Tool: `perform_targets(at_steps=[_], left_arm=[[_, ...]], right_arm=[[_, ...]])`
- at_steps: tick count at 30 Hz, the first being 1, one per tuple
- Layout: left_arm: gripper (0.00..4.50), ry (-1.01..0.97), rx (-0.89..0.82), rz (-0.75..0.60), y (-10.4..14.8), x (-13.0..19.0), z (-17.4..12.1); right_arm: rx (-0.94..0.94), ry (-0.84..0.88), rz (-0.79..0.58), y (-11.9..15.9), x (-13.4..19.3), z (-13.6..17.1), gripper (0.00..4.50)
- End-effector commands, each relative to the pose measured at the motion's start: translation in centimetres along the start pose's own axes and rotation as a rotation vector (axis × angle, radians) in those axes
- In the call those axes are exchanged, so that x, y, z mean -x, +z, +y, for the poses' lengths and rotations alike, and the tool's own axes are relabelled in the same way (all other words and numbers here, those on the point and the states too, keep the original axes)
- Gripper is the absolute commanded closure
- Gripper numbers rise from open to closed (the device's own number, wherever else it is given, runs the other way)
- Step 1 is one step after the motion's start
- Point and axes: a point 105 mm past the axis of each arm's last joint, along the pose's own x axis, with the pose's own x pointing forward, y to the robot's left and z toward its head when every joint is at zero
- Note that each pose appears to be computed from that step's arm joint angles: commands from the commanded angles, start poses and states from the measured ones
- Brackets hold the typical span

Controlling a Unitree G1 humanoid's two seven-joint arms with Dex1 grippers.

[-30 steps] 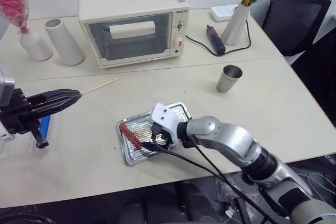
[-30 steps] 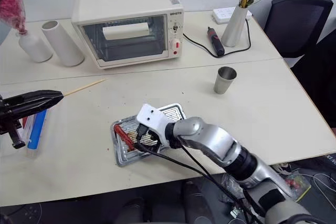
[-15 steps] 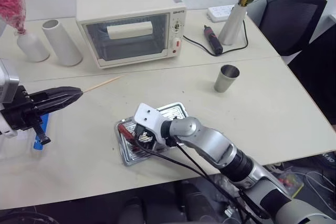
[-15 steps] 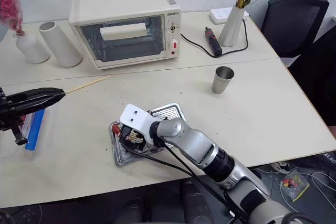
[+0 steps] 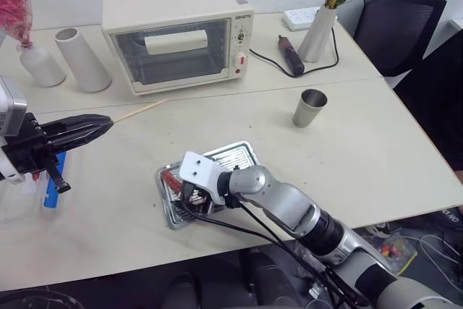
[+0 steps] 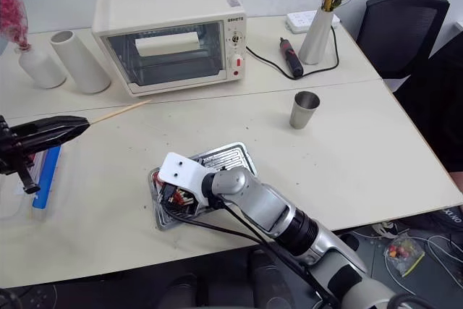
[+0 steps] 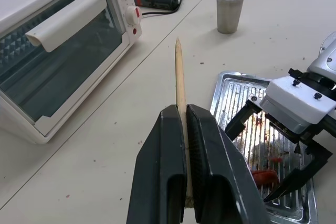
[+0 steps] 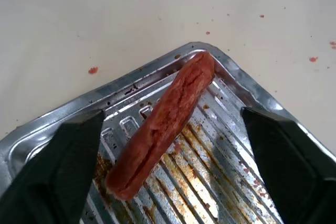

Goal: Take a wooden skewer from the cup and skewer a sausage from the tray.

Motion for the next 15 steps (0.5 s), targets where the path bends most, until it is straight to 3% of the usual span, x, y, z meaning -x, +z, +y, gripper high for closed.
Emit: perform_targets(at_steps=[1,6,15], left_arm=[[4.50,0.010,-0.054,-0.010,1.0,0.2,0.2],[4.50,0.012,-0.058,-0.013,1.1,0.2,0.2],[4.50,0.010,-0.064,-0.021,0.9,-0.1,0.3]], right_arm=[[0.030,0.003,-0.010,0.1,-0.4,0.3,1.47],[0.031,-0.001,-0.007,-0.2,-0.3,0.0,3.18],[0.088,0.060,-0.011,-0.9,1.5,-1.4,3.18]])
